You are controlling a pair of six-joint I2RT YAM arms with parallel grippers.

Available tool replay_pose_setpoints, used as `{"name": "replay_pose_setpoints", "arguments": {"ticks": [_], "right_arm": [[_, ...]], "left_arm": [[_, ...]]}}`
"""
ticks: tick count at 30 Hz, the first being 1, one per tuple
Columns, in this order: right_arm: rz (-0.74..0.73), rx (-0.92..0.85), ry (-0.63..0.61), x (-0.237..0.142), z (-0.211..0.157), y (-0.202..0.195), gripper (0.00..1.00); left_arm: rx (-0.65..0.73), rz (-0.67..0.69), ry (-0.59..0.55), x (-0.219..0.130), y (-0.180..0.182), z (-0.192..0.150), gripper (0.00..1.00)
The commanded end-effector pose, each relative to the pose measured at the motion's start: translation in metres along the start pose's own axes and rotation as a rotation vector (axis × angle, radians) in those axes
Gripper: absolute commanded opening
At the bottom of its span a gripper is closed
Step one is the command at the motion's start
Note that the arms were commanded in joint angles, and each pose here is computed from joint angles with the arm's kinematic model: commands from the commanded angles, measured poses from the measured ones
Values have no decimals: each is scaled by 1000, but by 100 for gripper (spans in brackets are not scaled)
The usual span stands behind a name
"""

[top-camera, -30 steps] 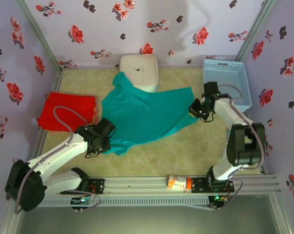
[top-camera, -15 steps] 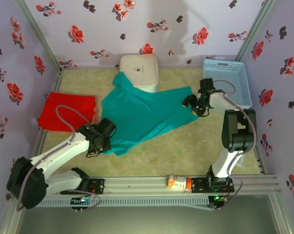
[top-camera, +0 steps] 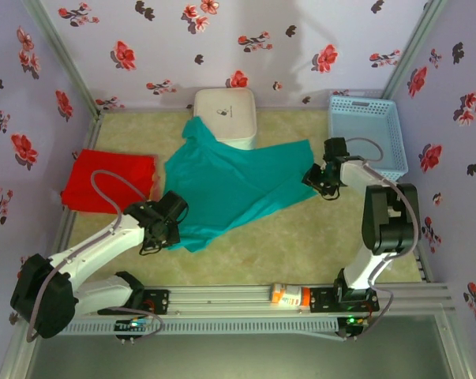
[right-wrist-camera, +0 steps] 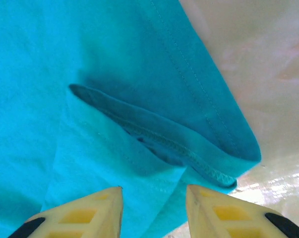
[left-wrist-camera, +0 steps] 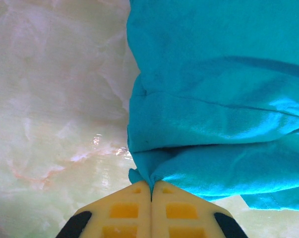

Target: Fold and stack the t-shirts

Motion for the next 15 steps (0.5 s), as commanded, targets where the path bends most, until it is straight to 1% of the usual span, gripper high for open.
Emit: {"name": "replay_pose_setpoints", "arguments": {"ticks": [1, 10, 13, 15], "right_arm": [[30, 12, -16, 7, 6, 2, 37], [28, 21, 1, 15, 5, 0, 36], [31, 24, 1, 16, 5, 0, 31], [36, 26, 1, 15, 5, 1, 25]], "left_arm": [[6, -1, 9, 1, 4, -3, 0], [4, -3, 11, 1, 5, -4, 0], [5, -1, 12, 1, 5, -4, 0], [4, -4, 11, 1, 5, -4, 0]]}}
Point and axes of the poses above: each hand's point on the last joint's axis, 136 mm out from that joint toward the fingers, its own x axis out along the fingers, its own y axis along the line the jaws close on, z = x × y, the point moved 7 cm from there along -x, back along the fingers, and after that the axes turned 9 degrees about -x, right-handed, at the moved point
